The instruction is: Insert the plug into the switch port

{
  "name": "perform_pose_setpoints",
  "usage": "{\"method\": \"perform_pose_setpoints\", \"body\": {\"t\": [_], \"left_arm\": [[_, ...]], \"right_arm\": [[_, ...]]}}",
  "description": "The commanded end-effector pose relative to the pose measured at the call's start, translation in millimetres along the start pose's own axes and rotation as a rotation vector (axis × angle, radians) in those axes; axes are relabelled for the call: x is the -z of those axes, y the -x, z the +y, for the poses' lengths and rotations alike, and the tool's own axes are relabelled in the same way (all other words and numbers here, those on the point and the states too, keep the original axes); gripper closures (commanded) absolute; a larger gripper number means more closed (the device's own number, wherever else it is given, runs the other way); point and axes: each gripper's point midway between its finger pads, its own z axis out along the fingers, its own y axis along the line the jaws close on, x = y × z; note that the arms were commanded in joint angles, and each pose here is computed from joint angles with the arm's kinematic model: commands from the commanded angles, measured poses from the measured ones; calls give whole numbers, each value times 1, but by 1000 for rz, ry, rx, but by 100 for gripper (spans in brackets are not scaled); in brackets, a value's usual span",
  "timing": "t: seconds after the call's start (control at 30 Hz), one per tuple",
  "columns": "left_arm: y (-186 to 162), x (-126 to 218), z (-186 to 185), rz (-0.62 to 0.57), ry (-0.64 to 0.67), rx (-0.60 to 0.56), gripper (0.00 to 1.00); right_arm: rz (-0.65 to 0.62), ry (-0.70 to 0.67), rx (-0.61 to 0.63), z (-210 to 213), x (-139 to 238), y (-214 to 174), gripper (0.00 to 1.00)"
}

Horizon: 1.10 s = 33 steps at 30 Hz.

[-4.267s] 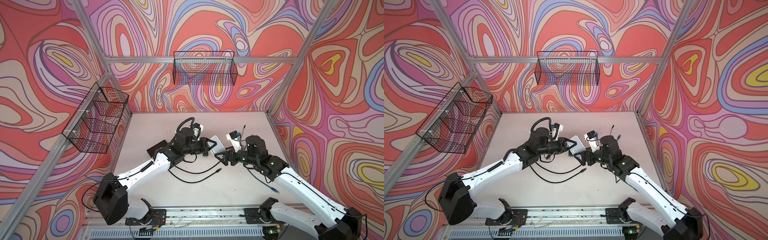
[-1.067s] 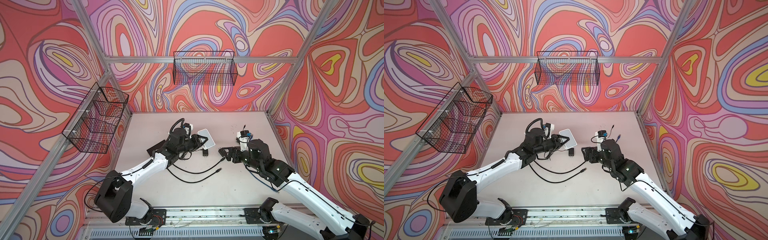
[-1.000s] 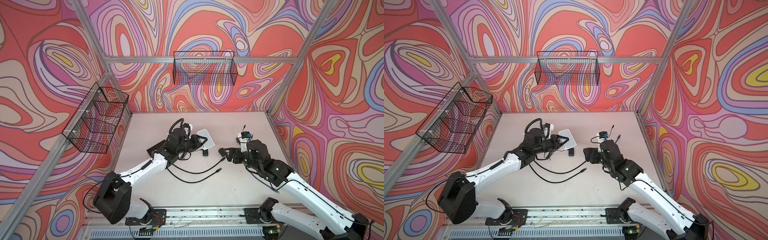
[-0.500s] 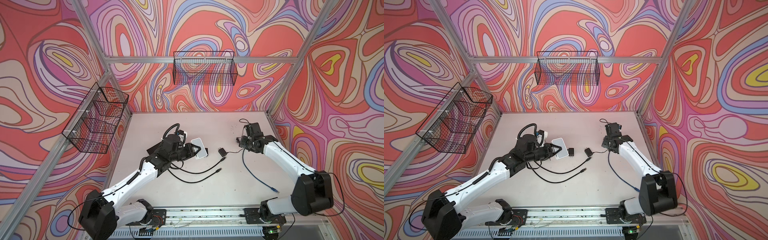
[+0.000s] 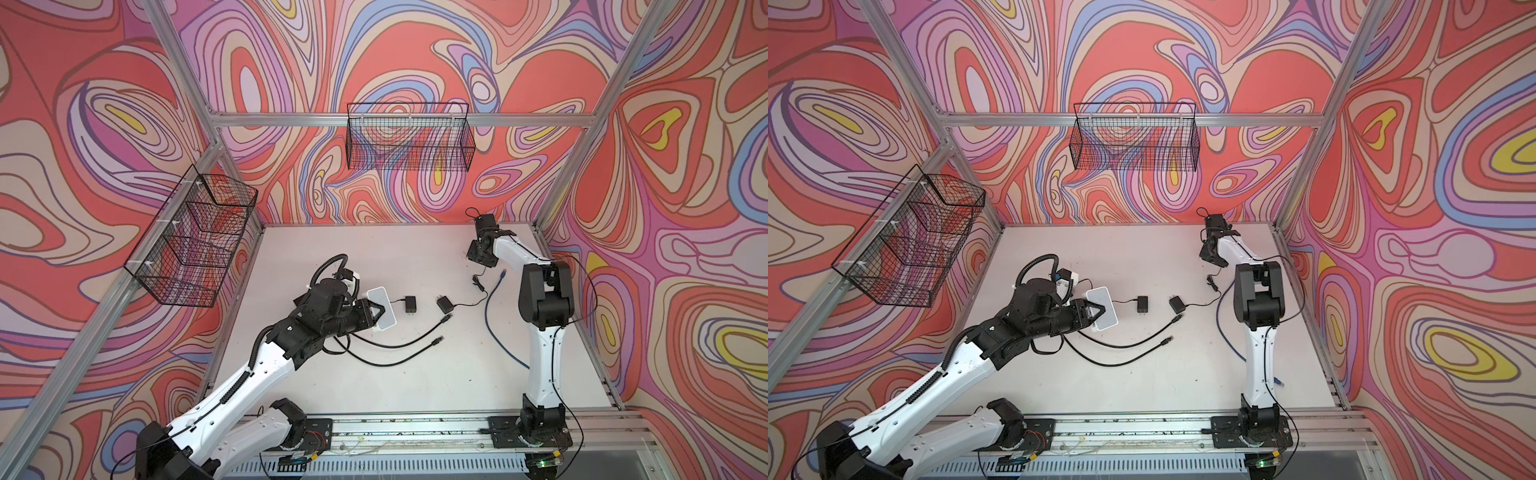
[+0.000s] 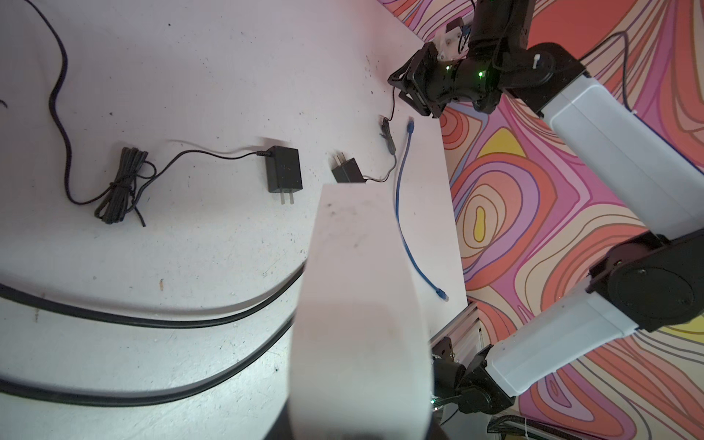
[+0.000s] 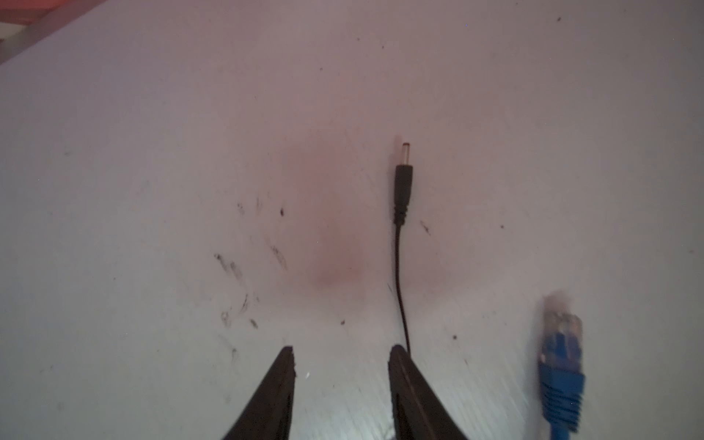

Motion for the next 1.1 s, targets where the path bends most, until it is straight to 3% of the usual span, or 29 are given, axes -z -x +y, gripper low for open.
{"method": "perform_pose_setpoints", "body": {"t": [0.0, 0.23, 0.6, 1.07], "left_arm": [[9, 7, -11, -6, 0, -44, 86], [13, 7, -14, -19, -8, -53, 86], [18, 5, -17, -32, -9, -51, 86], [21, 0, -20, -28, -14, -54, 86]], "right_arm": [[-15, -53, -24, -11, -2, 11, 59], [-22, -65, -13, -16, -2, 16, 59], [31, -68, -41, -37, -33, 17, 60], [89, -12, -43, -30, -50, 8, 68]]}}
